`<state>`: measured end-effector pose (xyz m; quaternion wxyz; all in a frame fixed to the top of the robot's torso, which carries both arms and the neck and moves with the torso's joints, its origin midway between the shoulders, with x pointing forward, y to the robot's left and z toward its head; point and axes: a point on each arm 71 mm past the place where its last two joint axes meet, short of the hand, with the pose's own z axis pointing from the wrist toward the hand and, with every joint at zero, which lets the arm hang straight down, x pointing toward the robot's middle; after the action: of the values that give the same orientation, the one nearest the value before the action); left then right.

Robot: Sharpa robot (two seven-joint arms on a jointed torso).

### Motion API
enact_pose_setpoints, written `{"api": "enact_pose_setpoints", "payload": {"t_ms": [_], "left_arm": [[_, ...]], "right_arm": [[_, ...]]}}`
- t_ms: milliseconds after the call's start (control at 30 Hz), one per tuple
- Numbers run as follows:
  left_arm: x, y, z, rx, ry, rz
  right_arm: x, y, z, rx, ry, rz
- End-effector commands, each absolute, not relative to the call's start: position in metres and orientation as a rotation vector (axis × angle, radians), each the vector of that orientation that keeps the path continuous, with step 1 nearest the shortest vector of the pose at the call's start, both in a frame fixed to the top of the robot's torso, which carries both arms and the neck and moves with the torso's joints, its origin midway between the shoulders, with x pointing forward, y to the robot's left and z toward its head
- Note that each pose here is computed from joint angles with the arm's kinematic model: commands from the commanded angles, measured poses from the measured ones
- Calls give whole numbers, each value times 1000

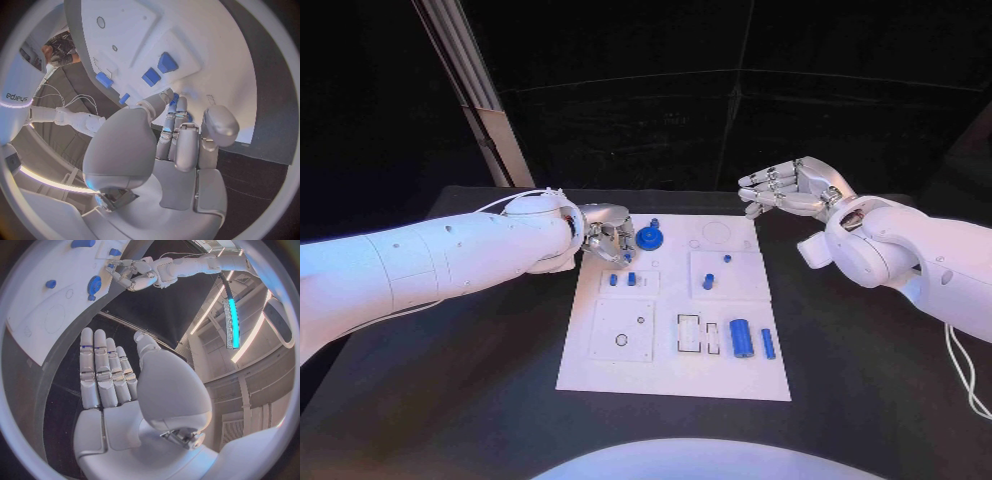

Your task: Assemble the parts on the task board

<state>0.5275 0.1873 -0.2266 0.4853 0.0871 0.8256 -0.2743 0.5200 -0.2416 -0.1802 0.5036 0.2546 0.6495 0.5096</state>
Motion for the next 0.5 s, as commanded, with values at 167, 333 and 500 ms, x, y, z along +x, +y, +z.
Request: {"api": "enact_pose_setpoints", "payload": {"t_ms": [167, 333, 500], "left_arm": [[528, 186, -228, 209, 2038, -654], [528, 185, -228, 207, 2036, -652], [529, 186, -228, 204, 2033, -649]], "right_arm": [[520, -240, -178, 605, 1564, 1245], [520, -240, -178, 605, 1564, 1244], [520, -241, -178, 606, 1563, 1242]]}}
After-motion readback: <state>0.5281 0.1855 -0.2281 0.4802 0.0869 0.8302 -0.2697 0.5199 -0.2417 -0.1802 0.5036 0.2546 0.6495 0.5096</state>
